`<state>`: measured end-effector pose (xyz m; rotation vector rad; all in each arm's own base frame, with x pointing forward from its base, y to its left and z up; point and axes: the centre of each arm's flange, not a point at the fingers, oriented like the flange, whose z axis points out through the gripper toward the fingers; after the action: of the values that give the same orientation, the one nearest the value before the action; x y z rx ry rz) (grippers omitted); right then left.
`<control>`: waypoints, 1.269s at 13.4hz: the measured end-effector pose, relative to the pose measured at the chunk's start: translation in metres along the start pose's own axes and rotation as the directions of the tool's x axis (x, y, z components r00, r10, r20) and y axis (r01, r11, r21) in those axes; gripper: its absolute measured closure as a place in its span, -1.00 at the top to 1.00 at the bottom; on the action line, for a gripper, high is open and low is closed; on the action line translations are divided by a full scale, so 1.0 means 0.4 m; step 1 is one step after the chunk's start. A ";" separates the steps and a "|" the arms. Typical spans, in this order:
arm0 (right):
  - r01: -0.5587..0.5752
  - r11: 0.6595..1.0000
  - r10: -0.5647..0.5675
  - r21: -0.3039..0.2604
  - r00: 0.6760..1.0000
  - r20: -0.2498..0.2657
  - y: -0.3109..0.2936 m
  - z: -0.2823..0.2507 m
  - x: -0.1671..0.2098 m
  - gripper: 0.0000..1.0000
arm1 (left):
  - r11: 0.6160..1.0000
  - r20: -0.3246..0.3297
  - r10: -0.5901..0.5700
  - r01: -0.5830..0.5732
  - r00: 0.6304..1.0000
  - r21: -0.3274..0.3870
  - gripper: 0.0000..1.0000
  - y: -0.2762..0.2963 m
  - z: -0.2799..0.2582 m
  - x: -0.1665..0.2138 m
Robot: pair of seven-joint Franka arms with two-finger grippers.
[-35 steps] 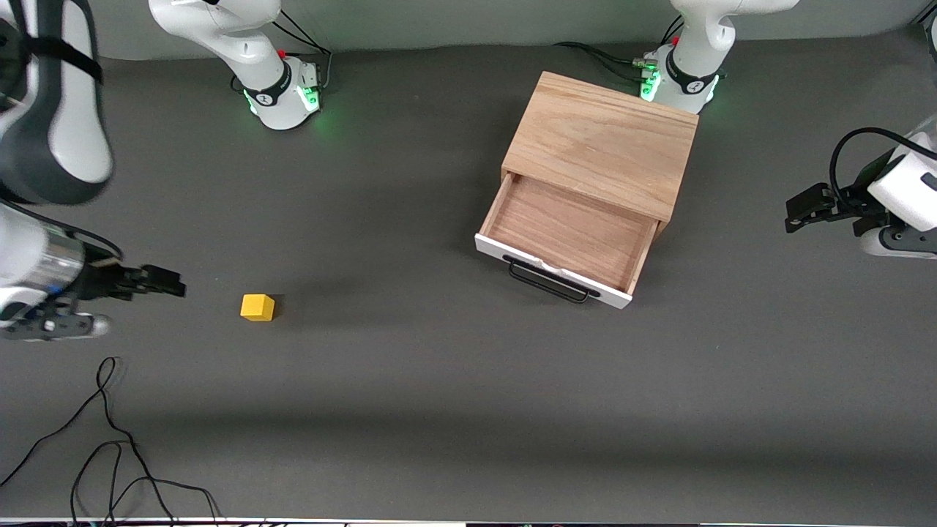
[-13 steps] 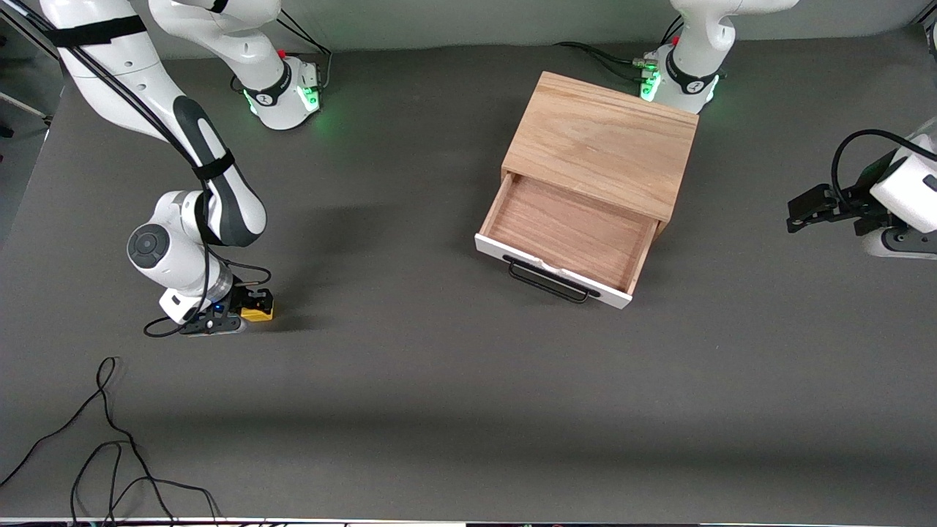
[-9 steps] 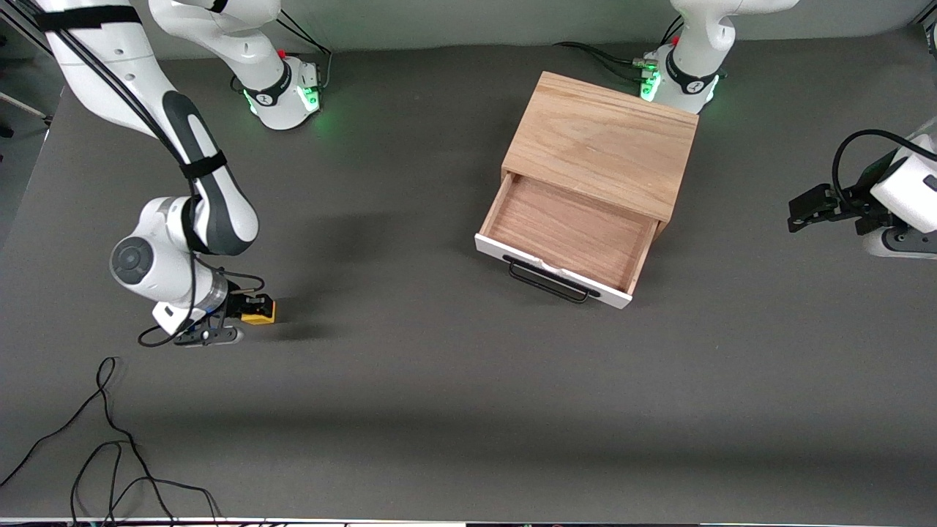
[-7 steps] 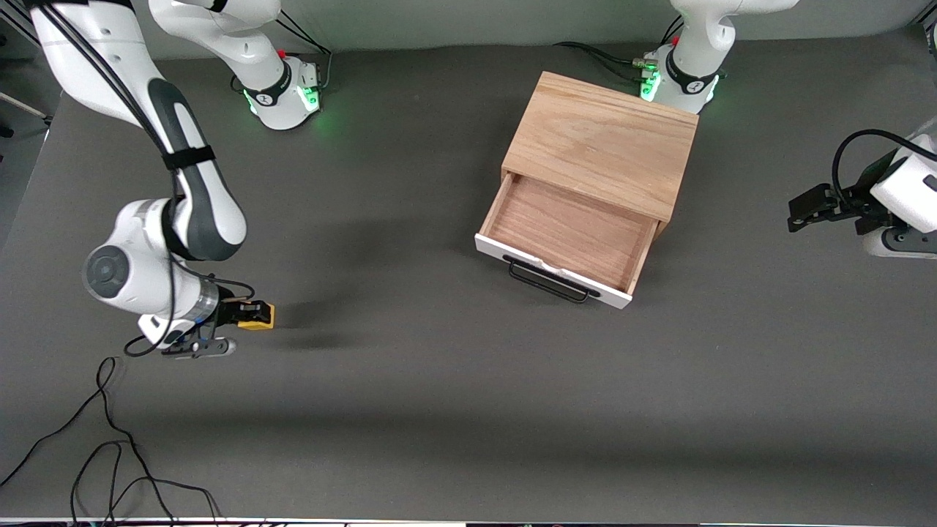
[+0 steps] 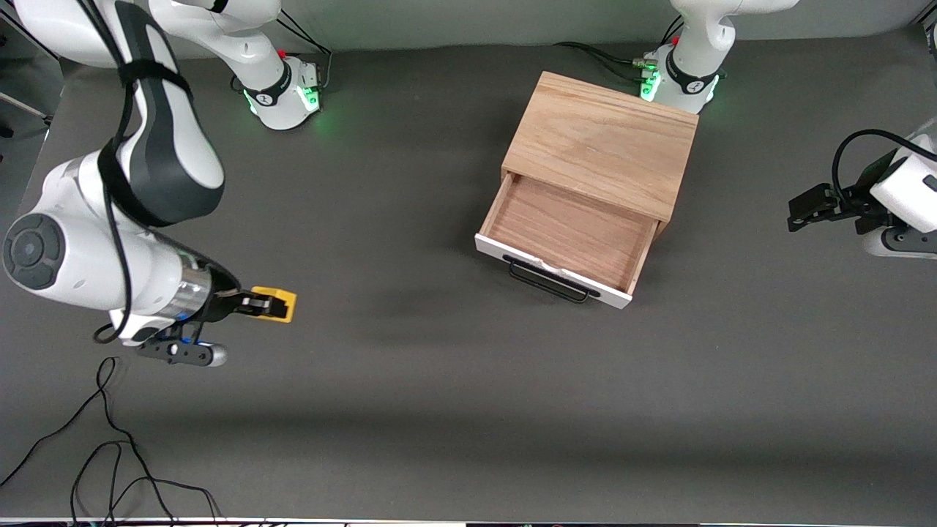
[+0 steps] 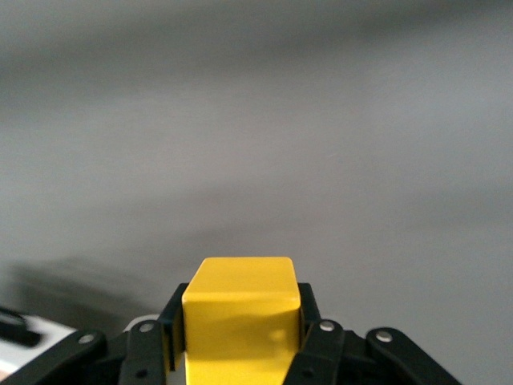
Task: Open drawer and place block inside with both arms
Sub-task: 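Carry the yellow cube with the right gripper over the open drawer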
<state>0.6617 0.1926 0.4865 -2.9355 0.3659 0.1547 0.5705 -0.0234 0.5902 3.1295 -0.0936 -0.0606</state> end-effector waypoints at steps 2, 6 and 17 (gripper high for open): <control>-0.078 0.996 0.078 0.053 0.997 0.008 -0.131 -0.015 -0.054 0.10 | 1.000 0.001 0.000 0.000 1.000 0.000 1.00 0.000 0.000 0.000; -0.181 0.977 0.177 0.117 0.983 0.041 -0.390 -0.013 -0.205 0.10 | 1.000 0.005 0.000 0.000 1.000 0.000 1.00 0.000 0.002 -0.001; -0.038 0.998 0.044 0.053 0.992 -0.119 -0.858 0.475 -0.651 0.10 | 1.000 0.011 0.002 -0.002 1.000 0.000 1.00 0.002 0.004 -0.003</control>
<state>0.4819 0.6167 0.3893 -2.8957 0.4414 -0.0256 0.5693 -0.0243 0.5888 3.1295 -0.0966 -0.0775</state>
